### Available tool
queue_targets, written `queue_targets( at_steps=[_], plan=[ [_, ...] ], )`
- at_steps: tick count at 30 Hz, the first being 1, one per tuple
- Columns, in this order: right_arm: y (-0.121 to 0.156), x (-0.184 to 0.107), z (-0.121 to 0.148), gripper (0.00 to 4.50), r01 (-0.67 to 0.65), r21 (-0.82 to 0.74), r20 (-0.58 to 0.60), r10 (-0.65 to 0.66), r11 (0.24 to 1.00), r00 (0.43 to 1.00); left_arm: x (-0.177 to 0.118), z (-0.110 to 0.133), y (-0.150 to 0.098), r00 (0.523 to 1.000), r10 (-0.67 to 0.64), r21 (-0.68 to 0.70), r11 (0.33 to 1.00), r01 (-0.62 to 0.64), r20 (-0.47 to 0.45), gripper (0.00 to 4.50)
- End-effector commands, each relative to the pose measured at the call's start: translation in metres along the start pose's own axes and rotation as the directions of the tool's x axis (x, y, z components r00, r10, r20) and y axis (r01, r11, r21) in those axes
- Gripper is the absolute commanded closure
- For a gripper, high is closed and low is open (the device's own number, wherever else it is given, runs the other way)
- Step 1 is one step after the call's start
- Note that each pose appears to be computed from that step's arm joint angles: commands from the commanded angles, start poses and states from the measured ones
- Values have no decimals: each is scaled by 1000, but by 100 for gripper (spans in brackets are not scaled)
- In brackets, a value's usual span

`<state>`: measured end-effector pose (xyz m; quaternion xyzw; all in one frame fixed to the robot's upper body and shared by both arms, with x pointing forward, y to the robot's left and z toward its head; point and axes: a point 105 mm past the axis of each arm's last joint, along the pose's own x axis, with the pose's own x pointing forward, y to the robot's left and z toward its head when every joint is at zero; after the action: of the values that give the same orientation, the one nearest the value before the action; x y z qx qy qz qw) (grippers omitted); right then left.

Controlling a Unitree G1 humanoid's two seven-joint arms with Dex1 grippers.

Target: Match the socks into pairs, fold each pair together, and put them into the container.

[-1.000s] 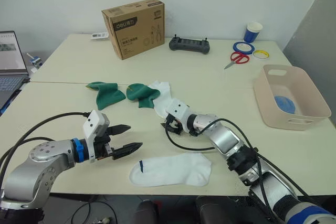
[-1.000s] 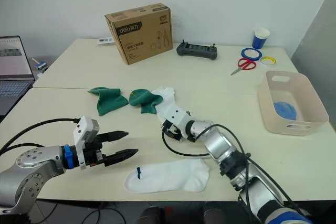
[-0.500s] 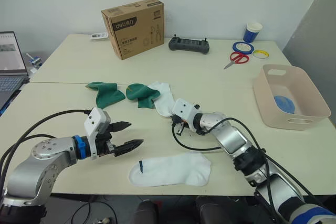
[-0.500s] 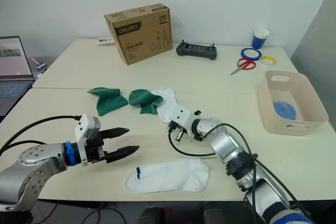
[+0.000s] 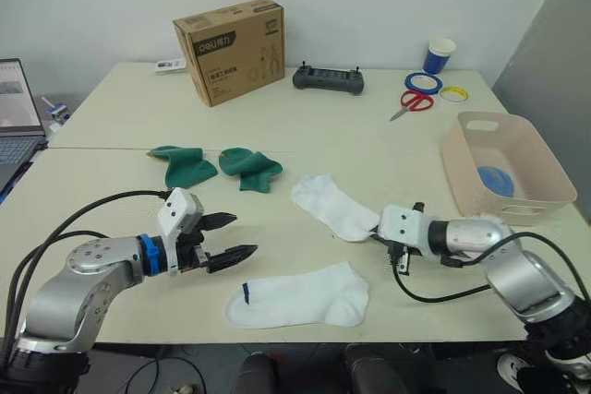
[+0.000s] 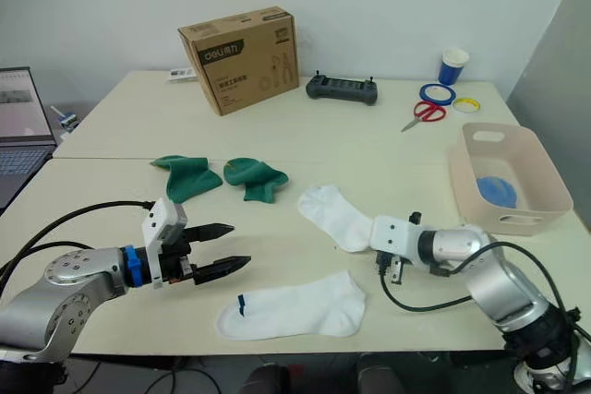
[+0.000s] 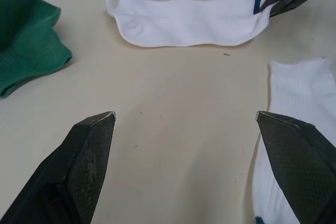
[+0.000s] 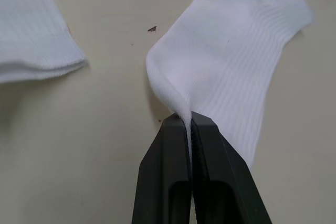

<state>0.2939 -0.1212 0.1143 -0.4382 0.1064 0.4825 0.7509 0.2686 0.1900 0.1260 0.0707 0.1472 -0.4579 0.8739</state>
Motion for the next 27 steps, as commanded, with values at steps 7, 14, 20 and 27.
queue_targets(
  at_steps=[7,14,20,27],
  plan=[
    [-15,-11,-5,373,52,-177,11,-51,983,999,7,14,-7,998,-47,39,998,46,28,0],
    [-22,-29,7,124,87,-147,58,-79,985,995,19,28,-5,993,-5,-33,999,9,116,0],
    [-19,-51,19,57,110,17,110,-111,994,988,30,38,-4,987,17,-68,998,-6,161,0],
    [-16,-54,0,57,276,312,21,-297,909,955,39,32,5,991,53,-57,997,-46,119,0]
  ],
)
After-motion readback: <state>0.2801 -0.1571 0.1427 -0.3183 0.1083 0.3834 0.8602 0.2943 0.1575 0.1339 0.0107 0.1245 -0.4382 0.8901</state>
